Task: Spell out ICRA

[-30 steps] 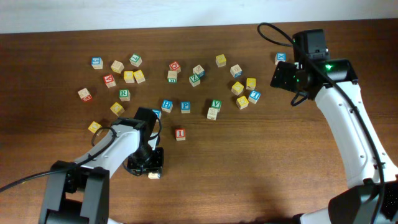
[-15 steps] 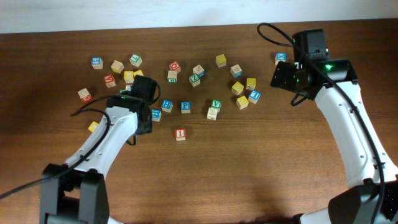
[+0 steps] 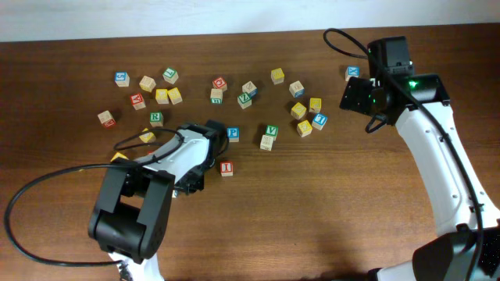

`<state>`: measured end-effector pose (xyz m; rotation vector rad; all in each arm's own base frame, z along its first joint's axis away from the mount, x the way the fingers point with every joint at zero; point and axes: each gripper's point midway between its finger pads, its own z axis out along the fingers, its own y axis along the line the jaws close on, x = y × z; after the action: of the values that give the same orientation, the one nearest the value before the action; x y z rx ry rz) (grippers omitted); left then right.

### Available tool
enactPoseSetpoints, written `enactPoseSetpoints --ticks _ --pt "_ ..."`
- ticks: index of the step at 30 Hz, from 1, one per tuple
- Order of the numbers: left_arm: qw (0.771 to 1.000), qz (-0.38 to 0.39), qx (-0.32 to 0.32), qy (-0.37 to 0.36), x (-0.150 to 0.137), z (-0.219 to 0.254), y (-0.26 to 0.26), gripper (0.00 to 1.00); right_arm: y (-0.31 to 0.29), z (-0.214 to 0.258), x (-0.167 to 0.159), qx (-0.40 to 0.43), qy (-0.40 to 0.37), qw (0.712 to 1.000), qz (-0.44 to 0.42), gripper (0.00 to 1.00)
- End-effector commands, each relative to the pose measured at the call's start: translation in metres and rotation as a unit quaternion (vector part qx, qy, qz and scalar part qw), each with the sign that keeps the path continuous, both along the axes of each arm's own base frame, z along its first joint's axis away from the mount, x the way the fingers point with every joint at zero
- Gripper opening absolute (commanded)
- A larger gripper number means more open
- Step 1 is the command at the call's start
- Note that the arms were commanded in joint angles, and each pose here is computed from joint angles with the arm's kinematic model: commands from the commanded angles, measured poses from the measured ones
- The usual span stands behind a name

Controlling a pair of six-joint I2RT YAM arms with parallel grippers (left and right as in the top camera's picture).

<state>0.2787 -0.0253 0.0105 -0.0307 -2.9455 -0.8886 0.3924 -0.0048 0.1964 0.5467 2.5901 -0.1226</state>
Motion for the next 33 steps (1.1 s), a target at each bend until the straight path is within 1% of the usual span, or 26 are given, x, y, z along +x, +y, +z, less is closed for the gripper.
enactPoseSetpoints --ticks 1,2,5,6,7,9,10,12,14,17,19,20,21,24,26,27,28,29,30,32,33 --pt "0.999 0.017 -0.031 0.027 -0.01 -0.019 -0.012 0.19 -0.003 0.005 0.002 -0.006 -0.007 1.0 -0.006 0.98" --pt "0.999 0.016 -0.029 0.026 -0.01 -0.019 -0.012 0.19 -0.003 0.005 0.002 -0.006 -0.007 1.0 -0.006 0.98" --pt "0.999 0.012 -0.019 0.022 -0.008 -0.018 -0.009 0.13 -0.003 0.005 0.002 -0.006 -0.007 1.0 -0.006 0.98" --pt "1.0 0.008 -0.006 0.018 -0.006 -0.015 -0.005 0.13 -0.003 0.005 0.002 -0.006 -0.007 1.0 -0.006 0.98" --pt "1.0 0.0 0.017 0.013 -0.004 -0.011 0.002 0.13 -0.003 0.005 0.002 -0.006 -0.007 1.0 -0.006 0.98" --pt "0.996 -0.023 0.086 0.001 0.003 0.007 0.021 0.13 -0.003 0.005 0.002 -0.006 -0.007 1.0 -0.006 0.98" --pt "0.992 -0.032 0.122 -0.014 0.009 0.016 0.03 0.13 -0.003 0.005 0.002 -0.006 -0.007 1.0 -0.006 0.98" --pt "0.984 -0.03 0.167 -0.055 0.019 0.028 0.04 0.14 -0.003 0.005 0.002 -0.006 -0.007 1.0 -0.006 0.98" --pt "0.982 -0.027 0.174 -0.072 0.024 0.029 0.041 0.16 -0.003 0.005 0.002 -0.006 -0.007 1.0 -0.006 0.98" --pt "0.981 -0.022 0.176 -0.076 0.025 0.022 0.041 0.18 -0.003 0.005 0.002 -0.006 -0.007 1.0 -0.006 0.98" --pt "0.984 -0.019 0.168 -0.053 0.018 0.009 0.039 0.18 -0.003 0.005 0.002 -0.006 -0.007 1.0 -0.006 0.98" --pt "0.986 -0.015 0.159 -0.042 0.014 0.003 0.037 0.2 -0.003 0.005 0.002 -0.006 -0.007 1.0 -0.006 0.98" --pt "0.989 -0.007 0.143 -0.033 0.011 -0.003 0.034 0.26 -0.003 0.005 0.002 -0.006 -0.007 1.0 -0.006 0.98" --pt "0.998 0.038 0.045 -0.001 -0.005 -0.027 0.008 0.33 -0.003 0.005 0.002 -0.006 -0.007 1.0 -0.006 0.98" --pt "0.999 0.052 0.01 0.004 -0.004 -0.03 -0.004 0.43 -0.003 0.005 0.002 -0.006 -0.007 1.0 -0.006 0.98" --pt "0.998 0.057 -0.008 0.0 0.001 -0.029 -0.012 0.43 -0.003 0.005 0.002 -0.006 -0.007 1.0 -0.006 0.98" --pt "0.998 0.06 -0.022 -0.006 0.008 -0.026 -0.018 0.4 -0.003 0.005 0.002 -0.006 -0.007 1.0 -0.006 0.99" --pt "0.998 0.062 -0.028 -0.01 0.014 -0.022 -0.022 0.33 -0.003 0.005 0.002 -0.006 -0.007 1.0 -0.006 0.98" --pt "0.998 0.061 -0.03 -0.016 0.02 -0.015 -0.024 0.28 -0.003 0.005 0.002 -0.006 -0.007 1.0 -0.006 0.98" --pt "0.997 0.061 -0.034 -0.024 0.031 -0.003 -0.029 0.28 -0.003 0.005 0.002 -0.006 -0.007 1.0 -0.006 0.98" --pt "0.997 0.061 -0.037 -0.03 0.037 0.005 -0.031 0.31 -0.003 0.005 0.002 -0.006 -0.007 1.0 -0.006 0.98"
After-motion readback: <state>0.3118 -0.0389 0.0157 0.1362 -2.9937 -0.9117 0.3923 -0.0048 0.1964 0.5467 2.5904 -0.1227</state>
